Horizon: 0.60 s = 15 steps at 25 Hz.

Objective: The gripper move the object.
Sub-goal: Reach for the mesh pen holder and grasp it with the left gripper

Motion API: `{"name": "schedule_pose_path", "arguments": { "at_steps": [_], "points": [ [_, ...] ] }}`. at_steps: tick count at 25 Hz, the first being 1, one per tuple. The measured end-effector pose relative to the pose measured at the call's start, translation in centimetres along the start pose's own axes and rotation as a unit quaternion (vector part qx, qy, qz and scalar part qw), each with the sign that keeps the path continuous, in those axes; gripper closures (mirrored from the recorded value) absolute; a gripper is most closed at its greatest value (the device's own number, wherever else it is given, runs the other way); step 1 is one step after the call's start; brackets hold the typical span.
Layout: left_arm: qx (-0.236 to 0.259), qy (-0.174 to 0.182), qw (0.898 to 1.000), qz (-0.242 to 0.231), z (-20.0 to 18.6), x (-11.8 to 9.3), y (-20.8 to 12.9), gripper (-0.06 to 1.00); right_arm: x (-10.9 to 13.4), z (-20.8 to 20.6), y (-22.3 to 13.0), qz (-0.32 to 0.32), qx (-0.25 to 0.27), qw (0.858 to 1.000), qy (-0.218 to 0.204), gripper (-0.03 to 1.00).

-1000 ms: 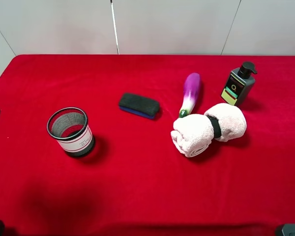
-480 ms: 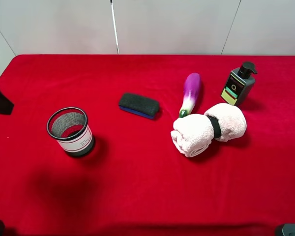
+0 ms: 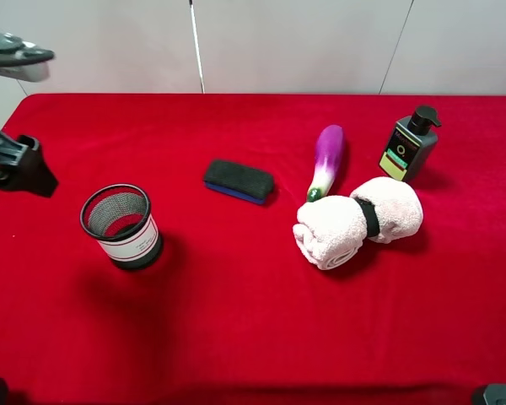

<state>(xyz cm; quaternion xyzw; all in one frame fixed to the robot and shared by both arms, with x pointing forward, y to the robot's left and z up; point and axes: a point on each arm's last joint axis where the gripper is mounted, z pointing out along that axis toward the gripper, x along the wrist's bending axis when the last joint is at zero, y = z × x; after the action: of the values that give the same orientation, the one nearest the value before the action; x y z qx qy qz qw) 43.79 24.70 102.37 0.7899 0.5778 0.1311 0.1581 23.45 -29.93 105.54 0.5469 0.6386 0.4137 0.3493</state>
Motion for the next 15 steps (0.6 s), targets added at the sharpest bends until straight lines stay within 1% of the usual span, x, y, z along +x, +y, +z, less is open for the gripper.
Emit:
{"name": "schedule_pose_path", "arguments": {
  "at_steps": [9,15],
  "points": [
    [0.01,-0.018,0.999,0.041,2.9,-2.0,1.3,0.14,0.0,0.0,0.0,0.0,0.0,1.0,0.0,0.27],
    [0.038,-0.022,0.998,0.051,5.3,-2.7,1.5,0.14,0.0,0.0,0.0,0.0,0.0,1.0,0.0,0.27]
  ]
}}
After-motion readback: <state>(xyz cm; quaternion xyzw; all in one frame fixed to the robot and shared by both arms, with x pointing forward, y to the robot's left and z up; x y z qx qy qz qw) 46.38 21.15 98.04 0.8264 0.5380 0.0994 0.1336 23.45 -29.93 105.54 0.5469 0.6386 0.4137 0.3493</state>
